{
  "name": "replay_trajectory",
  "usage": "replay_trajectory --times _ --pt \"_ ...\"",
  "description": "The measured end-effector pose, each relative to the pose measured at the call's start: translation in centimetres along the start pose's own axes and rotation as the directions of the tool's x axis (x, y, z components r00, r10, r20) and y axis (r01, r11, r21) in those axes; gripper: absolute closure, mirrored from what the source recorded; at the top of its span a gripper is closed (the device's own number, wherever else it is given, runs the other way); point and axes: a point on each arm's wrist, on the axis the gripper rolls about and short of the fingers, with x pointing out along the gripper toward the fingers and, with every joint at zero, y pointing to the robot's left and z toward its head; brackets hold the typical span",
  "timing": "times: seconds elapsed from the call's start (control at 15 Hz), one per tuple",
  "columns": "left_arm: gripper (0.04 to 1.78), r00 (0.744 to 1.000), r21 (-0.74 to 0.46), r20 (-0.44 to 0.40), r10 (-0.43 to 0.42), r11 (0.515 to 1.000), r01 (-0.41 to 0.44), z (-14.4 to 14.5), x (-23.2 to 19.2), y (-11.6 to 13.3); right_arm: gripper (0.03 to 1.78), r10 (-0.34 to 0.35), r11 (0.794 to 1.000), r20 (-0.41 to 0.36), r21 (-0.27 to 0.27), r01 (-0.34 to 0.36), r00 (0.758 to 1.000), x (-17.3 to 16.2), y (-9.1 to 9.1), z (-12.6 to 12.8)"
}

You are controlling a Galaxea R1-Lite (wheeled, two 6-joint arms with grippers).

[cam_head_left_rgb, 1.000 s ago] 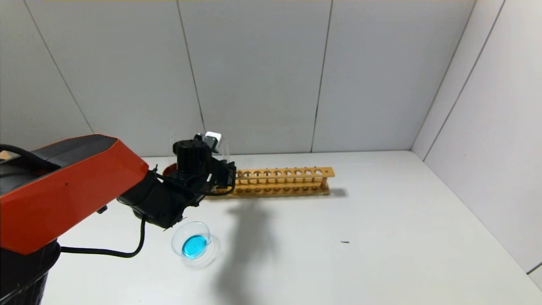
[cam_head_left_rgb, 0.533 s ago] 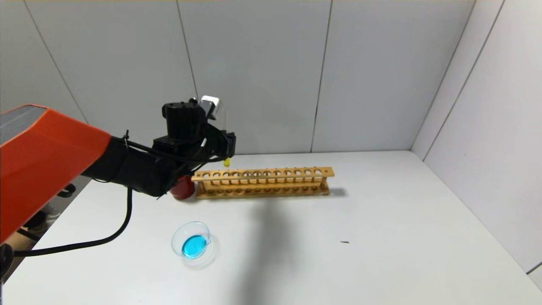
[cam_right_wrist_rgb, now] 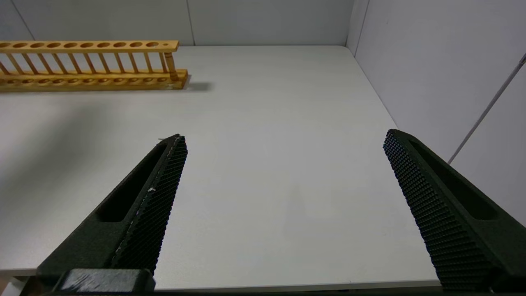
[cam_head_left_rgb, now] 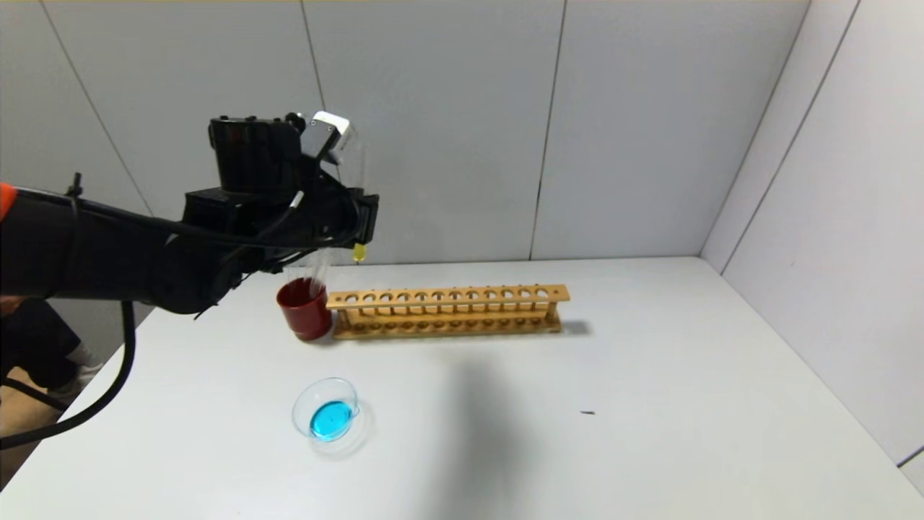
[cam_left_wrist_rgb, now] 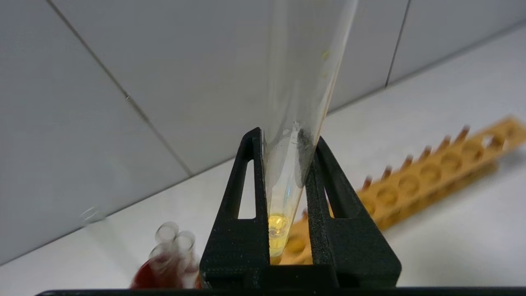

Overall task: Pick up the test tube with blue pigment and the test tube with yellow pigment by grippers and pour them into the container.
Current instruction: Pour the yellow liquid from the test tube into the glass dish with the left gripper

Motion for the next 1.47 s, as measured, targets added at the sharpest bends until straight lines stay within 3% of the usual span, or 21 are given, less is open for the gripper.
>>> replay_trajectory --times 0.2,0.33,0.53,0.8,1.0,1.47 --pt "1.51 0.997 0.233 -0.072 -0.016 0.972 0.033 -2.5 -3.4 3.2 0.06 0.0 1.0 0.0 0.0 0.0 1.0 0.0 0.0 0.0" --pt "1.51 0.994 0.393 -0.094 -0.061 0.915 0.094 -4.2 -5.3 6.4 0.06 0.0 1.0 0.0 0.0 0.0 1.0 0.0 0.0 0.0" --pt "1.51 0.979 0.644 -0.103 -0.176 0.738 0.201 -6.0 -7.2 9.4 0.06 0.001 1.0 0.0 0.0 -0.001 1.0 0.0 0.0 0.0" --pt "1.51 0.96 0.839 -0.18 -0.215 0.476 0.264 -7.6 -7.7 9.8 0.06 0.0 1.0 0.0 0.0 0.0 1.0 0.0 0.0 0.0" --pt "1.51 0.947 0.906 -0.225 -0.229 0.308 0.29 -8.8 -7.7 9.5 0.06 0.0 1.0 0.0 0.0 0.0 1.0 0.0 0.0 0.0" --pt "1.51 0.923 0.952 -0.289 -0.253 0.022 0.304 -11.2 -6.2 9.4 0.06 0.0 1.0 0.0 0.0 0.0 1.0 0.0 0.0 0.0"
